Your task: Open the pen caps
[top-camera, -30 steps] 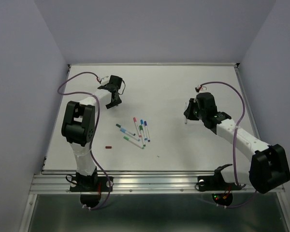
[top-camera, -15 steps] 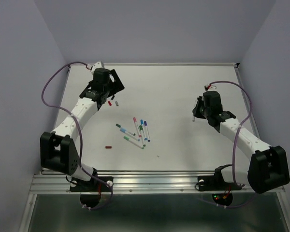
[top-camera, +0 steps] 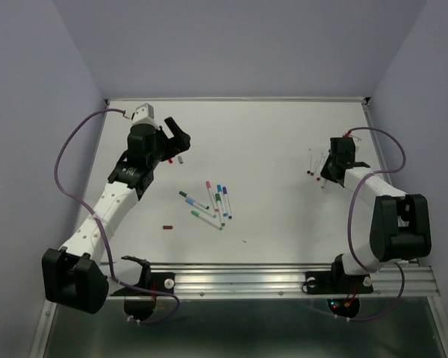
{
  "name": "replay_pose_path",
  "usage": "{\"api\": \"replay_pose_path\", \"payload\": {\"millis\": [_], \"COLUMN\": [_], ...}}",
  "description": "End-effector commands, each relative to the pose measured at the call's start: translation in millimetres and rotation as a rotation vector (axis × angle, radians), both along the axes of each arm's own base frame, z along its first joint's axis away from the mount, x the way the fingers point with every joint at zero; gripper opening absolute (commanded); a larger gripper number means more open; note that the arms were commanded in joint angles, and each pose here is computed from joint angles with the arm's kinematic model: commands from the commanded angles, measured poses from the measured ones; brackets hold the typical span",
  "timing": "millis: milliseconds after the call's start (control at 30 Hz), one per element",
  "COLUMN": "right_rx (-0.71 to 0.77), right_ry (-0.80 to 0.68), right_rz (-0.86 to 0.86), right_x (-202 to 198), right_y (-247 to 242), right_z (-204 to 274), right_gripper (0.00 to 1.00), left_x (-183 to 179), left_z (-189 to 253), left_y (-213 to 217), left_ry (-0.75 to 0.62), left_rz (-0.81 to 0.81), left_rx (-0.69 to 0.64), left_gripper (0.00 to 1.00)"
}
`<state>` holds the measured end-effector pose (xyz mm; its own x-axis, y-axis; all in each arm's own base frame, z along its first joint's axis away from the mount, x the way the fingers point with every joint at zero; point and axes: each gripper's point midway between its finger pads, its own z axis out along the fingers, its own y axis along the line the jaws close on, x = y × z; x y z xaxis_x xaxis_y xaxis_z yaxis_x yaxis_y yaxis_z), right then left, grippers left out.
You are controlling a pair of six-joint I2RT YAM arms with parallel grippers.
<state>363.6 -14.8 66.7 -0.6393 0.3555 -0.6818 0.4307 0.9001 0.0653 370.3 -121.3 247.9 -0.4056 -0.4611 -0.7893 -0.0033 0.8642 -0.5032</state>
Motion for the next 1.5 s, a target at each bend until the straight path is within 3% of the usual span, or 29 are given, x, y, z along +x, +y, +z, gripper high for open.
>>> {"api": "replay_pose_path", "payload": {"millis": [0, 300, 433, 467, 567, 633, 667, 733, 767, 867, 1167, 1300, 1467], "right_rx": [-0.035, -0.035, -0.021, -0.019, -0.019, -0.021, -0.019, -0.013, 0.008, 0.045, 0.046, 0.024, -0.038], "right_ry": [-0.06, 0.012, 0.017, 0.014, -0.005, -0.016, -0.019, -0.009, -0.033, -0.074, -0.082, -0.07, -0.02], "right_rz": [-0.088, -0.101, -0.096, -0.095, -0.097, -0.1, -0.098, -0.077, -0.05, 0.051, 0.572, 0.702, 0.735], "right_x": [22, 38, 43, 43, 43, 39, 37, 30, 28, 22, -35, -57, -61], "right_y": [-30, -37, -34, -34, -34, -35, -34, -31, -26, 6, 198, 261, 297], "right_z": [19, -8, -11, -10, -1, 10, 13, 19, 29, 44, 61, 56, 29], "right_gripper": [0.04, 0.08, 0.18, 0.3, 0.37, 0.57, 0.78, 0.96, 1.0, 1.0, 1.0, 1.0, 1.0], "left_x": [0, 3, 1, 0, -2, -3, -5, -6, -6, -6, -15, -19, -23], "left_z": [2, -5, -2, -3, -1, 1, 1, -1, -4, -9, -26, -32, -39], "left_y": [-7, -14, -13, -13, -13, -13, -12, -12, -12, -13, -9, -6, -4], "left_ry": [-0.027, -0.014, -0.022, -0.02, -0.027, -0.031, -0.031, -0.026, -0.02, -0.002, 0.066, 0.085, 0.108], "left_rz": [-0.042, -0.071, -0.069, -0.069, -0.07, -0.069, -0.068, -0.068, -0.067, -0.07, -0.055, -0.041, -0.033], "left_rx": [-0.006, -0.02, -0.026, -0.027, -0.031, -0.035, -0.038, -0.04, -0.04, -0.04, -0.029, -0.025, -0.02], "left_gripper": [0.99, 0.99, 0.99, 0.99, 0.99, 0.99, 0.99, 0.99, 0.99, 0.99, 0.99, 0.99, 0.99]}}
